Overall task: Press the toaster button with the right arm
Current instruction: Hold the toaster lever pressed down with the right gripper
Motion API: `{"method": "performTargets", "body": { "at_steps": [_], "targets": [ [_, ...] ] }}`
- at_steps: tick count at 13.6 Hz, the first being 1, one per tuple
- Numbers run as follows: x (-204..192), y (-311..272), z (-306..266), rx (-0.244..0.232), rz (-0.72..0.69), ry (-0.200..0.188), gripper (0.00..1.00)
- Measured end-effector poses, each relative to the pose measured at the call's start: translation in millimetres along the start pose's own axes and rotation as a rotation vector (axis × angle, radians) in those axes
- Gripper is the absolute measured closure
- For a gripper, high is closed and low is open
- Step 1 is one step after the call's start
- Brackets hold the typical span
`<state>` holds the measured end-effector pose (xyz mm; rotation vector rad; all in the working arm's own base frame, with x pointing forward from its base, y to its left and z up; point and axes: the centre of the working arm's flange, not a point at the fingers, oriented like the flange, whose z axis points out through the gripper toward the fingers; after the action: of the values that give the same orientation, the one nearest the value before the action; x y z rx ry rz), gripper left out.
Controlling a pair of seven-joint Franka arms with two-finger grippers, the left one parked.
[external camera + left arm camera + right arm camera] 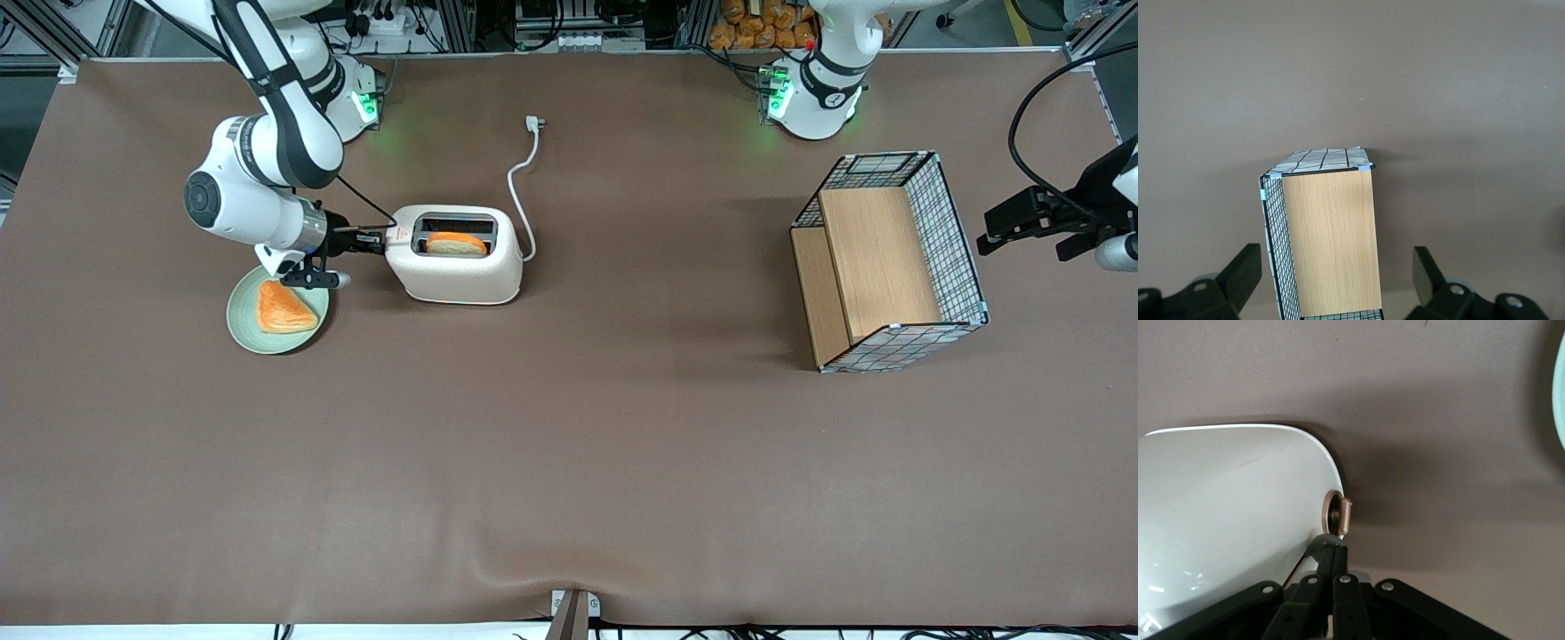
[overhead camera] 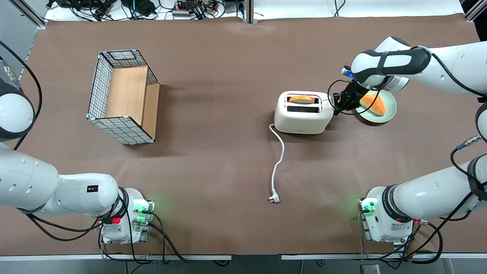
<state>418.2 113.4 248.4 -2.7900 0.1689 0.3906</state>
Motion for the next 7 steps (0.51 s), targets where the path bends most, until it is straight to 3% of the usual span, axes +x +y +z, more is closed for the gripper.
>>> {"method": "performTargets", "body": {
  "at_steps": [7],
  "targets": [
    [0.0,0.1,2.7,-0.002,-0.003,0.007,0.99]
  ]
}}
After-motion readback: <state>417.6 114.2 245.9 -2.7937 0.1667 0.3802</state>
